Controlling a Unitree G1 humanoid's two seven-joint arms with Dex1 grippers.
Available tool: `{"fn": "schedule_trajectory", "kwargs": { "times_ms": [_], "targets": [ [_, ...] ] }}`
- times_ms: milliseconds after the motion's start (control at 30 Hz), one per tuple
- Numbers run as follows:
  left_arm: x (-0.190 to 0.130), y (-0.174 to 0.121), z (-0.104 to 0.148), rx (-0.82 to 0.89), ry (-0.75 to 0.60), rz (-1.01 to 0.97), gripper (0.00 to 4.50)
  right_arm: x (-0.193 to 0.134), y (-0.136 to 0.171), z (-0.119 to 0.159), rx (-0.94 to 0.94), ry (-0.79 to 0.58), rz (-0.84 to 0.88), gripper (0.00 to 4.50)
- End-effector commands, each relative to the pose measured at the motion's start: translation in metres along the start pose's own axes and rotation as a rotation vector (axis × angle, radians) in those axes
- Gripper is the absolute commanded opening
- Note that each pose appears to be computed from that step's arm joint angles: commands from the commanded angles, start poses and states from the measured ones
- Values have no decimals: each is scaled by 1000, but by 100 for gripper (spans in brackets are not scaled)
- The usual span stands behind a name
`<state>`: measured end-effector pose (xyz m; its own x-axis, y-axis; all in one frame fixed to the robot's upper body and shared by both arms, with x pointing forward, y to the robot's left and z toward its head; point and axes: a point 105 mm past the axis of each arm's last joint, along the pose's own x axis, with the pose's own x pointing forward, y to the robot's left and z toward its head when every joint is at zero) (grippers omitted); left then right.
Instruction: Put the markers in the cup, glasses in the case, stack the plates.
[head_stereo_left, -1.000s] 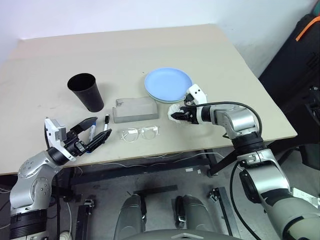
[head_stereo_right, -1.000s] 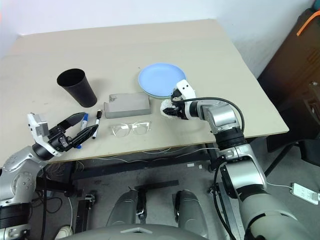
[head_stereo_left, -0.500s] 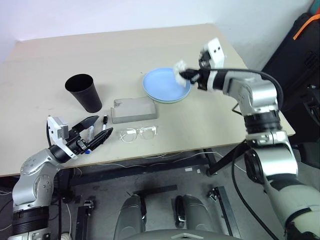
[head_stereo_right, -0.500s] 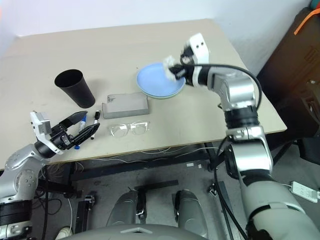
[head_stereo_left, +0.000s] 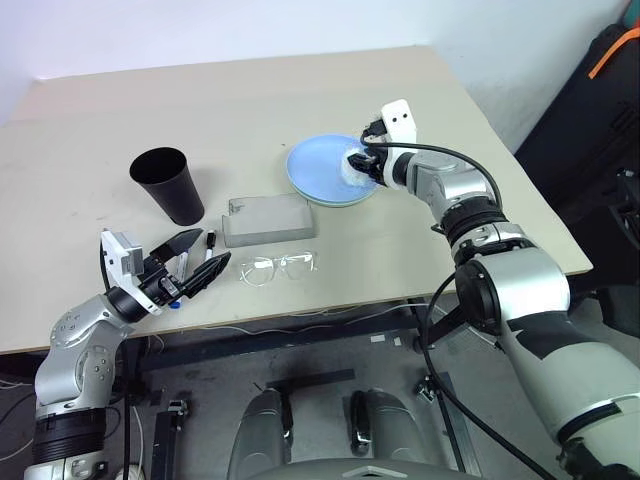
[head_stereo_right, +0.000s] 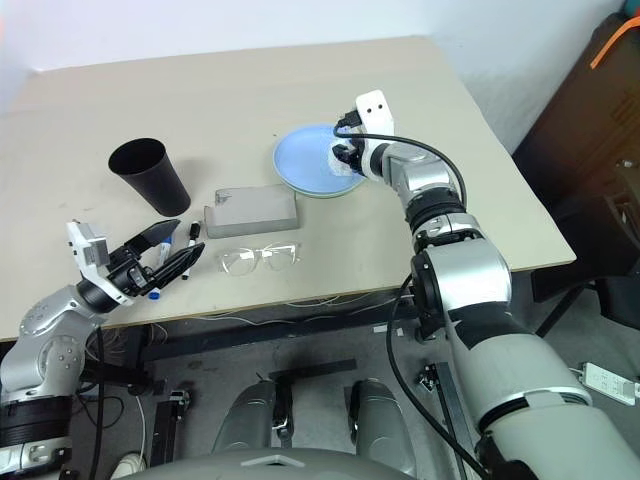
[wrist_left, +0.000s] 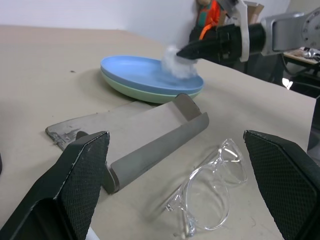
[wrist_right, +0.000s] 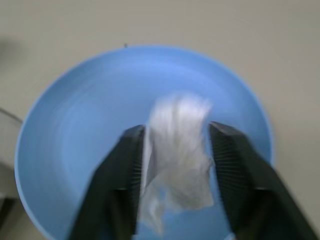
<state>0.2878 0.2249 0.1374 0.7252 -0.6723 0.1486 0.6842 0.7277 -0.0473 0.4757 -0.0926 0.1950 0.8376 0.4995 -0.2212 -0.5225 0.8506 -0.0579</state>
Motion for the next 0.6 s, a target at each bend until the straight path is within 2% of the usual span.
{"fn": "schedule_trajectory", "kwargs": {
  "times_ms": [33,133,167,300,400,600],
  "targets": [
    [-2,-1,9,42,-23,3,450,-1,5,26,-33,-71,30,332],
    [-4,0,11,43,-23,6,450,-4,12,35,-63,-95,99,433],
    [-5,0,11,44,-24,8,450,-6,16,39,-67,-105,144,442],
    [-13,3,17,47,-27,23,450,-24,46,51,-158,-142,408,442],
    [-25,4,21,45,-7,35,450,-44,75,41,-232,-95,578,442],
    [-45,-2,23,8,64,19,450,-66,126,27,-295,4,775,442]
  ]
}}
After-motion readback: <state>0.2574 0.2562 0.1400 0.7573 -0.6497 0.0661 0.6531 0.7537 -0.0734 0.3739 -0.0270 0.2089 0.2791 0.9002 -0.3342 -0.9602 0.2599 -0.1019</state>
